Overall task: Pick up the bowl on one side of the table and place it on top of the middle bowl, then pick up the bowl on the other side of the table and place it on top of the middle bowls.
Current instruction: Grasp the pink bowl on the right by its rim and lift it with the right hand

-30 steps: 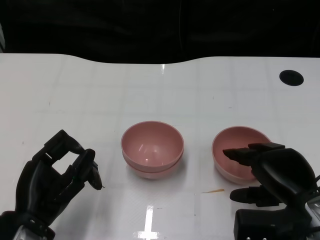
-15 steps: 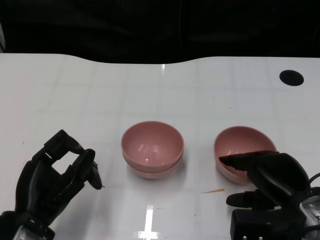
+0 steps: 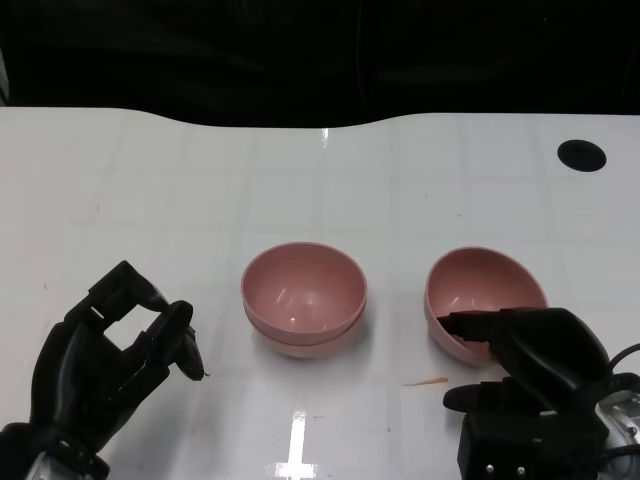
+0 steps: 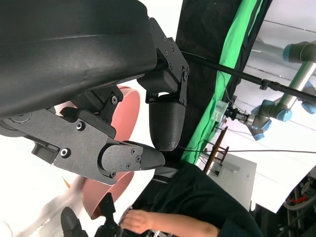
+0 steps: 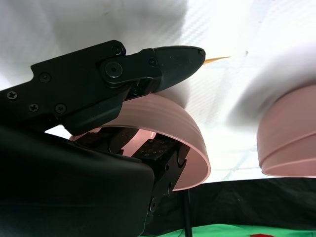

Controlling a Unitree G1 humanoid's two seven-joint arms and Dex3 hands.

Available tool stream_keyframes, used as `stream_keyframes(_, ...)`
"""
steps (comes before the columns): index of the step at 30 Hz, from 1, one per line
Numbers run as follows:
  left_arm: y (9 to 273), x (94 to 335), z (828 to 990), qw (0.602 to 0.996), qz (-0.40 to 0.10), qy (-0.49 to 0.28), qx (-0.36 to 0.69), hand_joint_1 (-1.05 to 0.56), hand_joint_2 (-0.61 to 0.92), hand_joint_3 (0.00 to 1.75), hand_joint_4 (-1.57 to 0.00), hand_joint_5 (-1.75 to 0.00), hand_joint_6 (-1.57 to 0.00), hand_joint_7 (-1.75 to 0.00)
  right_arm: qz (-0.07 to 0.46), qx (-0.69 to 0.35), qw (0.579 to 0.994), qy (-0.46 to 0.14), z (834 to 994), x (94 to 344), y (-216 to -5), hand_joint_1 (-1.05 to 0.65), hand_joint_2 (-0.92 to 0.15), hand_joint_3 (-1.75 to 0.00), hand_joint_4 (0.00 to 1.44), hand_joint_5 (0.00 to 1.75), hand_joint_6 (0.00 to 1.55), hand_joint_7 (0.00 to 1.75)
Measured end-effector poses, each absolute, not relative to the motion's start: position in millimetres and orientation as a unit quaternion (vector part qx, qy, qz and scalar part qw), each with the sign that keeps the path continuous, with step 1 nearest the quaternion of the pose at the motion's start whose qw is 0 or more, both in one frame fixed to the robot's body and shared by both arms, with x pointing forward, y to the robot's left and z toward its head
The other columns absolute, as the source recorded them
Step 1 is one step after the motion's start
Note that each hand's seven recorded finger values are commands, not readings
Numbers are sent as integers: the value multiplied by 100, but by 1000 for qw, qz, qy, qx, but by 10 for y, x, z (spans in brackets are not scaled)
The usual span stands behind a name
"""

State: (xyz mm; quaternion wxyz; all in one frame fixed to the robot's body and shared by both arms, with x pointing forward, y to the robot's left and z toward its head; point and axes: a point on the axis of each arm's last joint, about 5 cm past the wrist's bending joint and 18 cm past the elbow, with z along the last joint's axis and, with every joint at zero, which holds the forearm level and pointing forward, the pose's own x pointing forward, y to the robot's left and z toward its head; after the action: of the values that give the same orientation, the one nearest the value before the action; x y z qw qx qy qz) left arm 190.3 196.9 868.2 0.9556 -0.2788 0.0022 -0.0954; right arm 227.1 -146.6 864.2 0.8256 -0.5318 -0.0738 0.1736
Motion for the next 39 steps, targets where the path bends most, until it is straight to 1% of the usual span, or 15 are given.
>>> stream_keyframes(5,1969,1903,8683,956,-95,1,-279,-23,85,41,-91,-175,-64,-175,174,-516,836,-69,8636,2279,-1464,-71,-92,-15,72,5,69,3)
stream_keyframes(10,1969,1903,8683,956,-95,1,-278,-24,85,40,-90,-175,-63,-175,165,-494,849,-83,8612,2273,-1456,-54,-92,-5,102,21,92,8)
stream_keyframes(11,1969,1903,8683,956,-95,1,-278,-23,85,40,-90,-175,-63,-175,159,-491,852,-91,8599,2268,-1452,-50,-92,-3,103,30,97,7)
stream_keyframes(12,1969,1903,8683,956,-95,1,-278,-23,85,40,-90,-175,-63,-175,155,-487,854,-98,8588,2265,-1447,-48,-92,-2,96,51,101,4)
stream_keyframes(14,1969,1903,8683,956,-95,1,-278,-23,85,40,-90,-175,-63,-175,148,-482,857,-108,8576,2270,-1436,-47,-92,-1,89,68,104,2)
stream_keyframes(15,1969,1903,8683,956,-95,1,-278,-23,85,40,-90,-175,-63,-175,146,-481,857,-111,8575,2275,-1434,-38,-92,-5,90,75,107,3)
stream_keyframes(16,1969,1903,8683,956,-95,1,-278,-23,85,40,-90,-175,-63,-175,140,-477,859,-119,8565,2277,-1432,-21,-92,-12,92,85,114,5)
stream_keyframes(18,1970,1903,8681,956,-94,1,-278,-23,85,40,-90,-175,-63,-175,121,-462,867,-140,8511,2266,-1425,-6,-92,-25,84,120,122,10)
stream_keyframes(19,1971,1903,8680,956,-94,0,-278,-24,85,40,-90,-175,-62,-175,113,-456,871,-145,8481,2258,-1423,-3,-92,-34,73,151,105,62)
stream_keyframes(20,1971,1902,8679,956,-94,0,-278,-24,85,39,-90,-175,-62,-175,108,-452,873,-149,8458,2250,-1424,-2,-92,-37,69,163,83,111)
stream_keyframes(21,1970,1903,8679,956,-94,0,-278,-24,85,39,-90,-175,-62,-175,105,-449,874,-152,8442,2246,-1429,-3,-92,-38,67,170,67,148)
stream_keyframes(22,1971,1902,8678,956,-94,0,-278,-24,86,39,-90,-175,-62,-175,102,-447,875,-156,8442,2251,-1431,-3,-92,-38,67,172,61,161)
stream_keyframes(24,1968,1903,8679,956,-94,1,-277,-24,86,39,-90,-175,-62,-175,99,-447,875,-157,8440,2265,-1438,-4,-92,-41,66,174,55,172)
stream_keyframes(34,1968,1903,8679,956,-94,0,-277,-23,86,38,-90,-175,-62,-175,85,-448,875,-162,8447,2274,-1459,-6,-92,-46,73,175,55,175)
stream_keyframes(39,1963,1904,8678,956,-95,0,-277,-23,87,38,-90,-175,-62,-175,78,-444,872,-190,8556,2309,-1465,-5,-91,-47,75,175,57,174)
